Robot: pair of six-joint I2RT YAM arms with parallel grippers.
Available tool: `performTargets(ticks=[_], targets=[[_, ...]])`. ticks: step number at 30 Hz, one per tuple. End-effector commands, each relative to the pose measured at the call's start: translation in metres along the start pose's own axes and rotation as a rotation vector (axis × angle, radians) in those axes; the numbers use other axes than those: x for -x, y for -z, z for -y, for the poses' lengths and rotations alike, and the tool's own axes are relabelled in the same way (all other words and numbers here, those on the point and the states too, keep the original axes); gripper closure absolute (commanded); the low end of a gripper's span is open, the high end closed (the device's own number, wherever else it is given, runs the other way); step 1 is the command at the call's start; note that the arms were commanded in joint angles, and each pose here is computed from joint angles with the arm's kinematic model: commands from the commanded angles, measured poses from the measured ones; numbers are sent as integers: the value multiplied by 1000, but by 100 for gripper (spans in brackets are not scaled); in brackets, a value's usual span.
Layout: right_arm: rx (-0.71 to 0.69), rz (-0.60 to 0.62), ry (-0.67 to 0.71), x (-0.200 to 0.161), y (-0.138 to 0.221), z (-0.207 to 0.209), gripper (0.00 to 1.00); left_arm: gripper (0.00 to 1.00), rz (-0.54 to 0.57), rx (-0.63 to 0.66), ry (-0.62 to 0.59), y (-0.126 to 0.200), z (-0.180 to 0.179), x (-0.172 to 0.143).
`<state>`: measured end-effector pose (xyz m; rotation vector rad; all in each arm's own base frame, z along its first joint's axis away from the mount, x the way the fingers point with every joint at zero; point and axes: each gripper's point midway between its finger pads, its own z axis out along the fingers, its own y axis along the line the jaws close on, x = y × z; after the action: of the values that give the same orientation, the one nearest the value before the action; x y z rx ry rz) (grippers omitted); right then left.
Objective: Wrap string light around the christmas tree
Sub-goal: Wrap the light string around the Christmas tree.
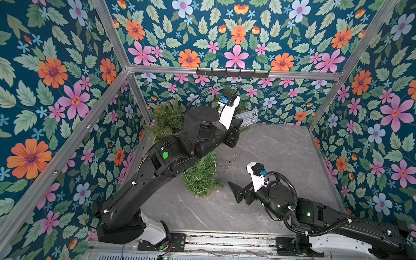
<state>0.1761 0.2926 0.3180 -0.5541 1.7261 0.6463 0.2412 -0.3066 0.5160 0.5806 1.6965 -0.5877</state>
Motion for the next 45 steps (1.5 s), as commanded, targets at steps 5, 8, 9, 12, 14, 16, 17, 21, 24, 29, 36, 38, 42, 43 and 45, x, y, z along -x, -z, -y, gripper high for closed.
performTargets(ticks=[5,8,9,12,14,16,17,21,24,29,36,38,42,43,45], targets=[[-5,1,-23,-1,-2,1,0,100,-1,-9,54,20,-1,-6],[-4,0,-26,-1,-4,0,0,100,-12,-51,86,28,6,-9],[-4,-1,-28,-1,-5,0,0,100,-13,-61,96,30,7,-10],[-4,-6,-27,-3,-7,0,0,100,-16,-117,134,39,14,-12],[-4,-11,-25,-5,-9,-1,0,100,-14,-158,163,45,19,-13],[-6,-13,-25,-5,-10,-1,0,100,-26,-191,179,48,24,-17],[-7,-14,-26,-6,-11,-1,0,100,-35,-197,188,50,24,-20],[-8,-15,-31,-6,-13,-1,0,100,-49,-245,197,64,28,-26],[-17,-15,-31,-5,-14,1,0,100,-48,-288,214,78,31,-28],[-37,-10,-38,-4,-17,6,0,100,-110,-291,223,90,26,-55],[-78,0,-31,1,-20,13,0,100,-218,-246,207,99,14,-97],[-88,-3,-28,1,-21,14,1,100,-210,-231,214,105,8,-101],[-104,-11,-28,-2,-23,17,0,100,-188,-207,237,119,-2,-108],[-104,-13,-32,-3,-24,17,0,100,-186,-203,241,122,-4,-110],[-99,-13,-37,-3,-24,16,0,100,-186,-181,251,125,-10,-116]])
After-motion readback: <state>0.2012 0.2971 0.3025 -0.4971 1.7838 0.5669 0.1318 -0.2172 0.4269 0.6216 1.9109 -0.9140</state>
